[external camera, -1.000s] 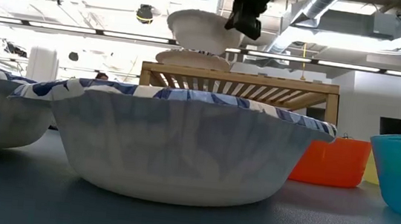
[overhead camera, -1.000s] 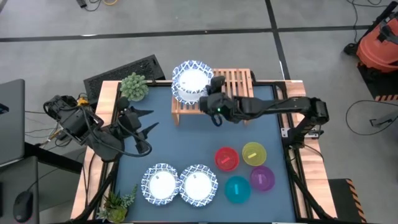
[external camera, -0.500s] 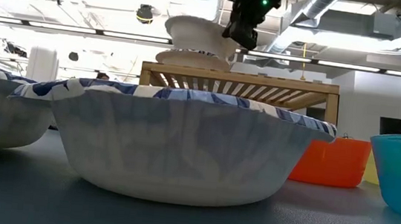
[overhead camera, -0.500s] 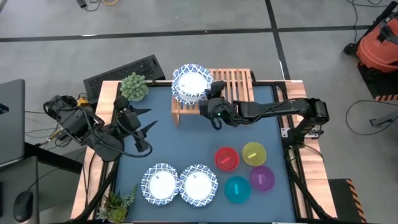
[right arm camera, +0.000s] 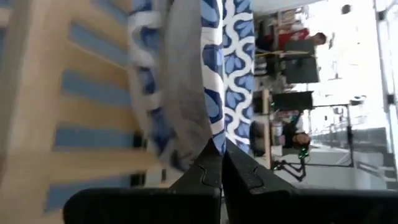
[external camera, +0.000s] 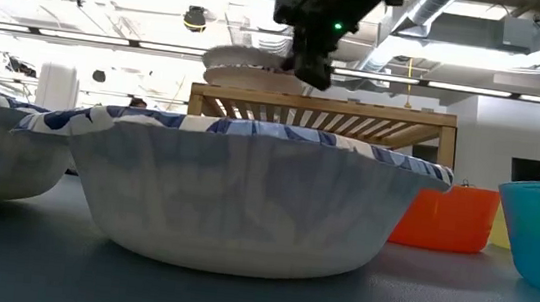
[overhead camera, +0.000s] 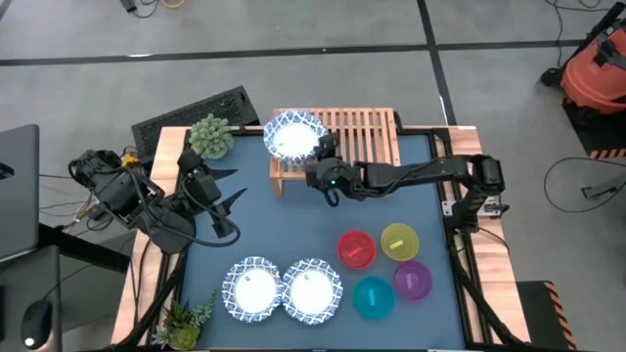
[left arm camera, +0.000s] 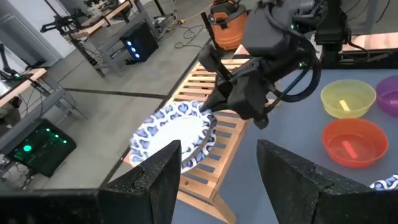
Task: Place and stack bowls onto a shelf
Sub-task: Stack the top white patterned bowl on top of the white patterned bowl on the shelf
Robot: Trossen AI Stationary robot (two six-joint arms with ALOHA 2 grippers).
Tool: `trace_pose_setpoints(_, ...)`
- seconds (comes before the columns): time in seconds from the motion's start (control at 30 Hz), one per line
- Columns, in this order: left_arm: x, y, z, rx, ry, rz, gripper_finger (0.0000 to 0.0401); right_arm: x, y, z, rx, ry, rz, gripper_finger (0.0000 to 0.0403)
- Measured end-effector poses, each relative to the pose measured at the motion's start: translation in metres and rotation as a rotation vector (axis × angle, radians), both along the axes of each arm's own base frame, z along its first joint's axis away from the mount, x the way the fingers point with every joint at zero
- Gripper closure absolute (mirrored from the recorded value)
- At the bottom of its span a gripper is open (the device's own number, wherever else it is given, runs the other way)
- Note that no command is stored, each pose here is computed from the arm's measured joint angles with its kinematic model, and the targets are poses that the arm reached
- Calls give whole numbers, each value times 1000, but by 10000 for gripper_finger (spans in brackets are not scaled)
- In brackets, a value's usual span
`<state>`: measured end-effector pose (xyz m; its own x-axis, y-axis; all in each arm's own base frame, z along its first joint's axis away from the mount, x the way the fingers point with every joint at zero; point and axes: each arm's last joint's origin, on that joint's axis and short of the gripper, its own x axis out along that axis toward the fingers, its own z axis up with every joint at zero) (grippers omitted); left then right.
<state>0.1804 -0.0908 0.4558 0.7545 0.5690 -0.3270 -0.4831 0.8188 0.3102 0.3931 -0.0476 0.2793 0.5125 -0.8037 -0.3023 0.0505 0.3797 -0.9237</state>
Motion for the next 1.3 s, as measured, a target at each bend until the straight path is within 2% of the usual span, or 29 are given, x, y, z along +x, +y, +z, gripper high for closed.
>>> trace_pose_setpoints(0.1,0,0,0,2,1,0,204,-2,0,-1,-15,39,-3,369)
trace_pose_setpoints(0.23,0,0,0,4,3,-1,204,-4,-4,3,-16,19,-13,345)
trace_pose_setpoints(0.43,-1,1,-2,20,24,0,205,-5,-9,4,-15,20,-22,338)
trace_pose_setpoints(0.77,-2,1,-2,16,26,6,205,-12,-8,21,23,-12,89,325)
trace_pose_setpoints(0.93,-2,1,-2,16,26,6,205,-23,-11,33,42,-28,89,280)
trace_pose_setpoints(1.1,-2,1,-2,16,25,8,205,-32,-18,38,125,-65,90,217)
trace_pose_setpoints(1.3,-2,1,-2,16,25,8,205,-36,-26,37,151,-49,89,156)
